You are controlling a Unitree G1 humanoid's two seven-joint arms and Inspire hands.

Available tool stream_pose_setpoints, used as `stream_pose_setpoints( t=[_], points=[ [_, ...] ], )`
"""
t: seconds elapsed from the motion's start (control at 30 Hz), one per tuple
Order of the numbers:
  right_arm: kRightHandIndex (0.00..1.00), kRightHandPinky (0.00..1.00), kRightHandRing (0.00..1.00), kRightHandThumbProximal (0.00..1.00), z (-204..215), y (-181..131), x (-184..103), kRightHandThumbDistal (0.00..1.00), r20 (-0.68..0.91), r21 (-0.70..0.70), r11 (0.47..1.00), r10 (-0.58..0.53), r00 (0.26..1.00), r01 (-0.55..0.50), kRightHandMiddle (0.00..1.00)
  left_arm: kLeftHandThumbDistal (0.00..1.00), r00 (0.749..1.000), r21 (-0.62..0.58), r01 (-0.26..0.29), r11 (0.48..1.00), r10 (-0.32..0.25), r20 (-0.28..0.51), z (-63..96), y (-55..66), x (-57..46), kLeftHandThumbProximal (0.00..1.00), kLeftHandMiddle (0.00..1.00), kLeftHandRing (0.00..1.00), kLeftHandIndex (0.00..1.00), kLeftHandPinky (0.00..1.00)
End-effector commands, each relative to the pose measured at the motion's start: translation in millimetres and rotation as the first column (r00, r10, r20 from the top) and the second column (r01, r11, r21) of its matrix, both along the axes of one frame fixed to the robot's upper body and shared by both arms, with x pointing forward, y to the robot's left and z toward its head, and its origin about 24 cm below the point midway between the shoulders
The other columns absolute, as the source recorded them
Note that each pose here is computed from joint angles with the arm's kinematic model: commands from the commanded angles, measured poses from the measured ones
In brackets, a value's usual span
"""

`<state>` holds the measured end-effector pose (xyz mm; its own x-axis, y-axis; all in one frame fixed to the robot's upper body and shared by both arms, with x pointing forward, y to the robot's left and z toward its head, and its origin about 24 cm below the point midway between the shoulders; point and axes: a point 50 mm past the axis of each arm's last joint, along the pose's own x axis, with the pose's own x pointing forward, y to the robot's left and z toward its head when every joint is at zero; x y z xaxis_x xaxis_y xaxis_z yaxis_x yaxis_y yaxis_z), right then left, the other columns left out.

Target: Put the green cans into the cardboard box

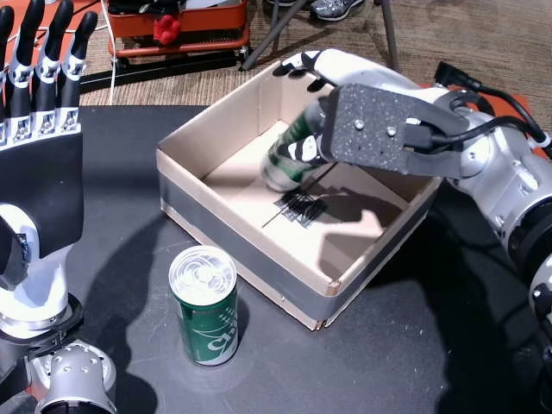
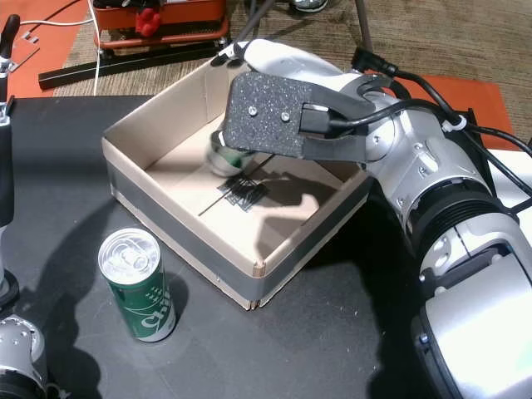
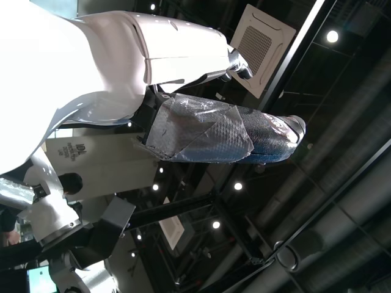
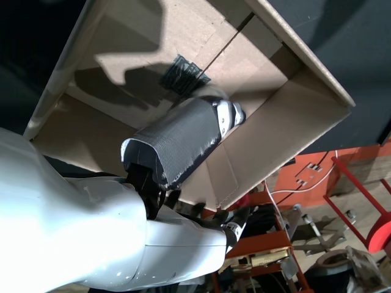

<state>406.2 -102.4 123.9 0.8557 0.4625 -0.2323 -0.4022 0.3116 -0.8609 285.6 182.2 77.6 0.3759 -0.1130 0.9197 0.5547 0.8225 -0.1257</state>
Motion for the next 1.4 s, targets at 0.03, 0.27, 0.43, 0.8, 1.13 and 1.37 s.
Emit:
stream_pose_setpoints(
  t=[0.03, 0.27, 0.43, 0.8, 1.13, 1.37],
  points=[
    [0.83, 0.92, 0.98, 0.19, -0.7, -2.7, -0.3, 0.88, -0.006, 0.002, 1.0, 0.0, 1.0, 0.0, 0.92, 0.6, 1.0, 0.014, -0.006, 1.0, 0.006, -0.002, -0.1, 2.0, 0.3, 0.84, 1.0, 1.0, 1.0, 1.0],
    [0.81, 0.93, 0.97, 0.2, -0.9, -5.2, -0.5, 0.86, -0.006, 0.025, 1.0, -0.005, 1.0, 0.005, 0.91, 0.59, 1.0, 0.004, -0.005, 1.0, 0.005, -0.001, -0.2, 1.3, 0.5, 0.84, 1.0, 1.0, 1.0, 1.0],
    [0.79, 0.92, 0.93, 0.19, 1.7, -7.8, -1.2, 0.87, 0.015, 0.079, 0.997, 0.002, 1.0, -0.003, 0.88, 0.58, 1.0, 0.012, -0.014, 1.0, 0.014, -0.002, 0.1, 1.5, 0.0, 0.85, 1.0, 1.0, 1.0, 1.0],
    [0.73, 0.84, 0.84, 0.08, 12.4, -26.3, -12.0, 0.84, 0.149, 0.363, 0.928, 0.032, 0.988, -0.085, 0.79, 0.57, 1.0, 0.018, -0.003, 1.0, 0.003, 0.0, -0.2, 2.9, -0.1, 0.85, 1.0, 1.0, 1.0, 1.0],
    [0.66, 0.76, 0.76, 0.04, 15.4, -43.9, -48.2, 0.66, 0.39, 0.593, 0.761, 0.013, 0.921, -0.262, 0.71, 0.58, 1.0, 0.018, -0.001, 1.0, 0.001, -0.014, -1.0, 3.7, 0.1, 0.85, 1.0, 1.0, 1.0, 1.0],
    [0.63, 0.74, 0.71, 0.05, -4.1, -54.9, -77.9, 0.68, 0.387, 0.713, 0.651, -0.054, 0.921, -0.261, 0.67, 0.58, 1.0, 0.016, -0.005, 1.0, 0.005, -0.017, -1.6, 3.5, 0.3, 0.85, 1.0, 1.0, 1.0, 1.0]
  ],
)
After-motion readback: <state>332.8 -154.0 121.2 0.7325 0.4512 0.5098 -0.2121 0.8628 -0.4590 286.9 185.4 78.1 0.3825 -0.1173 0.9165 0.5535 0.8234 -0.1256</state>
